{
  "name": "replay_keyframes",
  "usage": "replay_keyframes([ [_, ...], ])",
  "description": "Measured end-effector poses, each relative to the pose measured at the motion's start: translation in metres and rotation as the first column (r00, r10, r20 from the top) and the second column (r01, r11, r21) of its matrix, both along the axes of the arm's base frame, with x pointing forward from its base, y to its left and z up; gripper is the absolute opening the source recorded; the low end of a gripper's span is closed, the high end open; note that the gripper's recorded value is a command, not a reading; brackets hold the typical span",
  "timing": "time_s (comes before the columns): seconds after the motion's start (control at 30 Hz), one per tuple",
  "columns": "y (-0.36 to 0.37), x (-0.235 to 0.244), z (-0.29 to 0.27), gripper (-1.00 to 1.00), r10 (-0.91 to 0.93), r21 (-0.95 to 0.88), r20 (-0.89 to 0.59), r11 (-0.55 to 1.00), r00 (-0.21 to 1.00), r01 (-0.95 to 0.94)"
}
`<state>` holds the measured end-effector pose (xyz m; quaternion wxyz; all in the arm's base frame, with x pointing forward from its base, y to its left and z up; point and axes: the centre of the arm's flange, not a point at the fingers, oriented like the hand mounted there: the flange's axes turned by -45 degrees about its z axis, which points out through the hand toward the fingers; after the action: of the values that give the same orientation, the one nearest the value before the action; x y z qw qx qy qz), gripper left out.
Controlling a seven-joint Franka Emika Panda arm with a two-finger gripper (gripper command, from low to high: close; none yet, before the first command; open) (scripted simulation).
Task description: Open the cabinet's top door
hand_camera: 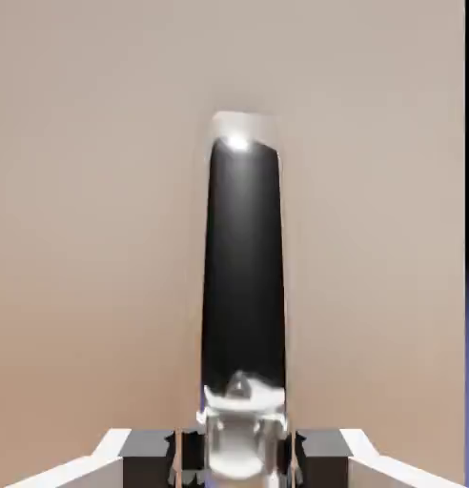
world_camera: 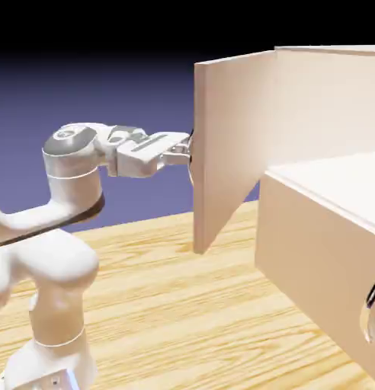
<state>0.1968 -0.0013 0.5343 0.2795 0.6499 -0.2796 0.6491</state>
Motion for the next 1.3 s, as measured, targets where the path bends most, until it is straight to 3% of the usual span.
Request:
replay_keyframes([
  [0.77,0.183,-0.052,0.000,-1.00,-0.365,-0.002,0.001,0.931,0.931,0.365],
  [1.3,0.330,-0.045,0.000,-1.00,-0.615,-0.002,0.001,0.788,0.788,0.615],
])
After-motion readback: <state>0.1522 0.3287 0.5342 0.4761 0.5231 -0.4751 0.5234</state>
